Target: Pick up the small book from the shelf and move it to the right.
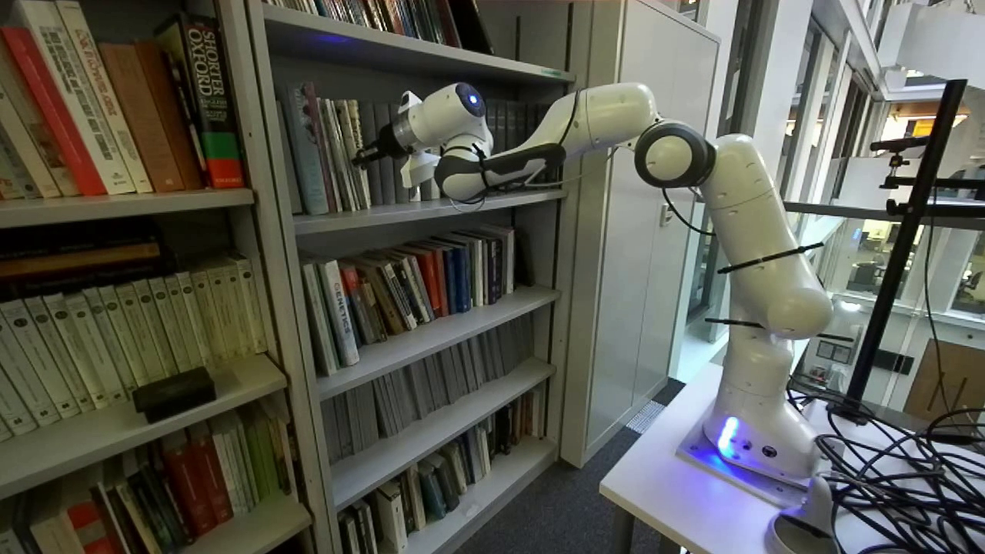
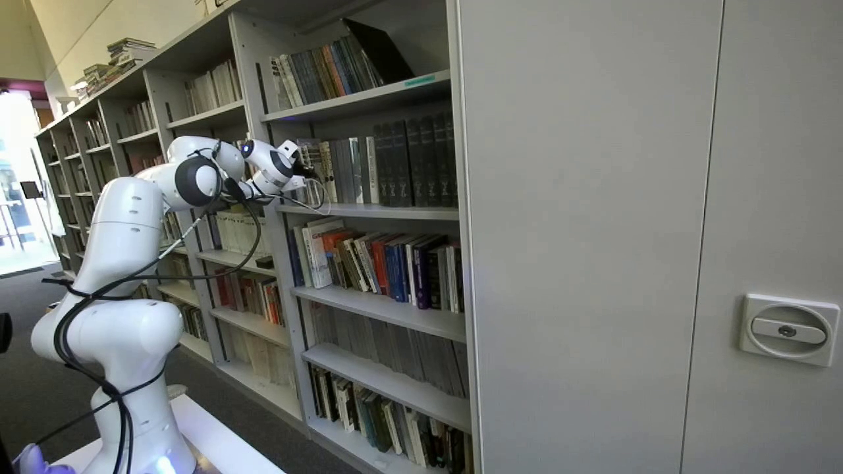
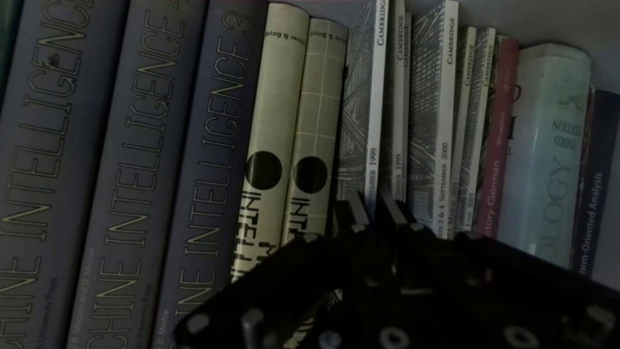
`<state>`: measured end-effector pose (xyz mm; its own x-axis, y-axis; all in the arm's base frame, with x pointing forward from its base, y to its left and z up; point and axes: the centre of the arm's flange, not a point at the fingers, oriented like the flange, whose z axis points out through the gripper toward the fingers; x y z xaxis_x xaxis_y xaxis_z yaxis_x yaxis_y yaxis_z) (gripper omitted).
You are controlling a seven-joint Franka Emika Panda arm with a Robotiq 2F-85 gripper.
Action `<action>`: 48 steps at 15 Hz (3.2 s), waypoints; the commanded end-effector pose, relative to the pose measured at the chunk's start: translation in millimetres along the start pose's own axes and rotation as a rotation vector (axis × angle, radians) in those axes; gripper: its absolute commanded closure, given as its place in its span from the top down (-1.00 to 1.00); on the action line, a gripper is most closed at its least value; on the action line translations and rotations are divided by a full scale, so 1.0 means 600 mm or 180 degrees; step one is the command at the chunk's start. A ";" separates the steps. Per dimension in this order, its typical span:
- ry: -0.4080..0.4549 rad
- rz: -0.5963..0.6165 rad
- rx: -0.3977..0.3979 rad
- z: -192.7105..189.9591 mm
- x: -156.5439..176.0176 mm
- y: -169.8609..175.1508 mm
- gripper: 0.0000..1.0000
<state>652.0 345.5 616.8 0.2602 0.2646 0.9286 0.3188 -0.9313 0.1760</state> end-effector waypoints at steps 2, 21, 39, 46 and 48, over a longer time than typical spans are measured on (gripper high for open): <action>0.0021 0.0012 -0.0088 0.000 0.012 0.001 -0.97; -0.0188 0.0173 -0.0083 -0.183 0.003 0.029 -0.97; -0.0311 0.0740 -0.0663 -0.268 -0.034 0.027 -0.97; -0.0332 0.0941 -0.0810 -0.293 -0.054 0.013 -0.97; -0.0336 0.0968 -0.0855 -0.290 -0.058 0.015 -0.97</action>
<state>505.9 293.1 642.3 0.4174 -0.0046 0.9087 0.0056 -1.0000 -0.0077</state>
